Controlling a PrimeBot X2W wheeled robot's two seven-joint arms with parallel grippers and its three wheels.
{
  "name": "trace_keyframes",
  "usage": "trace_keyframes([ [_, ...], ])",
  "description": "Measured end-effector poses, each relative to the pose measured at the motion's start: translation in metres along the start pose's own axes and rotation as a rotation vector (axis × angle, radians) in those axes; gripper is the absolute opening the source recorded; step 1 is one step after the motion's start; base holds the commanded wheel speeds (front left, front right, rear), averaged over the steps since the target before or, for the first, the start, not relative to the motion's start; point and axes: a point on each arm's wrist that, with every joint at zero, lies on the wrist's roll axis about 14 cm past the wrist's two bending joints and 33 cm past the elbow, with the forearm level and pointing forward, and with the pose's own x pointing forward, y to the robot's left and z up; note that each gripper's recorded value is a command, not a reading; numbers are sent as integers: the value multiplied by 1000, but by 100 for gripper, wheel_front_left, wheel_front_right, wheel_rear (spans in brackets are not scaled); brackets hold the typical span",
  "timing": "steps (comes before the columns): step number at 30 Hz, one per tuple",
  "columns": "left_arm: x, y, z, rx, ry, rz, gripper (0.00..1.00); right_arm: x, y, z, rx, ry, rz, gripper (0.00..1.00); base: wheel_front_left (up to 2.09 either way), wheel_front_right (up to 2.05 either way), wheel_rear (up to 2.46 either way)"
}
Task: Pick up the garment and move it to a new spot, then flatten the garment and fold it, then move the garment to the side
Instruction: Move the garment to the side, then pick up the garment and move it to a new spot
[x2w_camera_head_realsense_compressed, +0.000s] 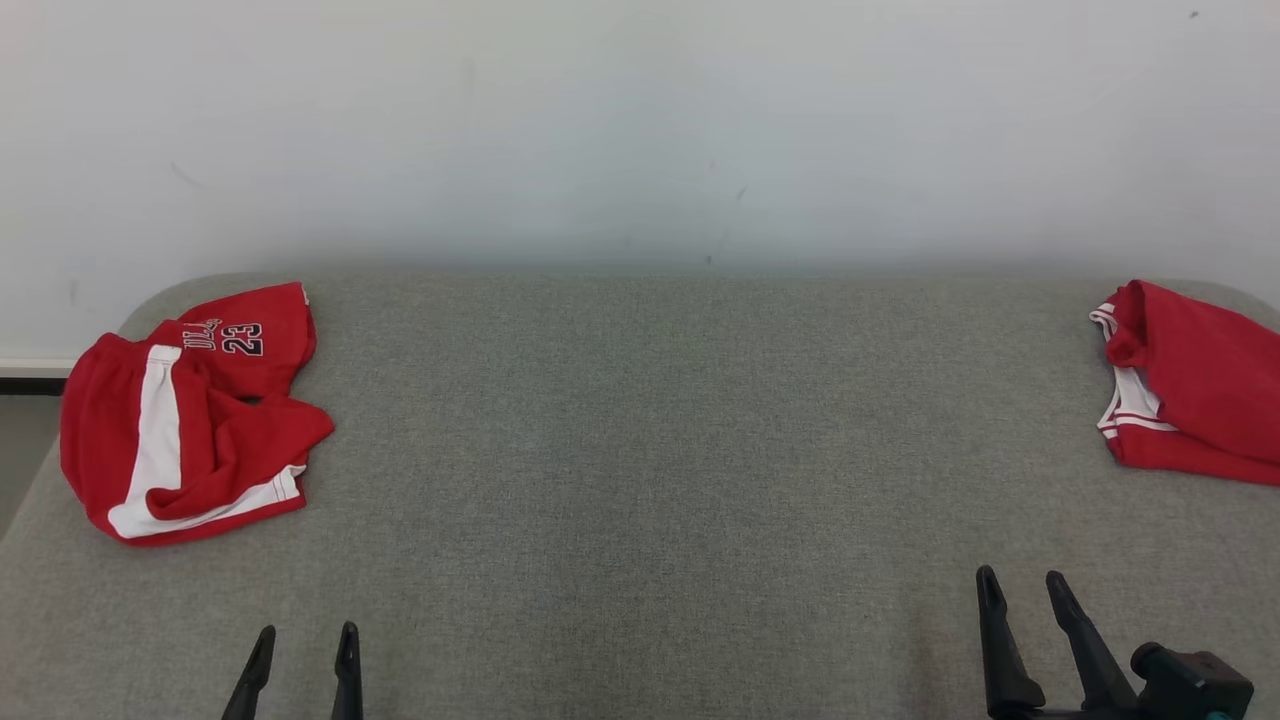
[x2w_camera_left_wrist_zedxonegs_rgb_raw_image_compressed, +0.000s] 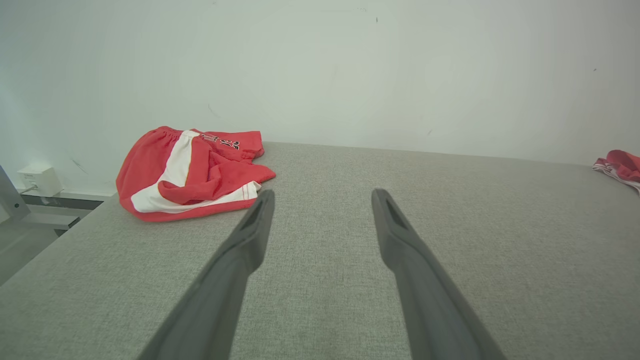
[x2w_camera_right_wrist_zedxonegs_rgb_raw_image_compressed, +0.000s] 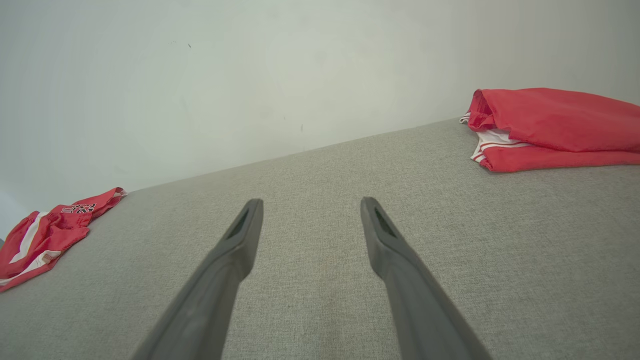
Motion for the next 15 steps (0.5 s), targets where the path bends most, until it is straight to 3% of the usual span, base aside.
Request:
trace_keyframes([
  [15,-5,13,1,4,-1,42,100,4,12,-13,19,34,32,100,0,0,0],
])
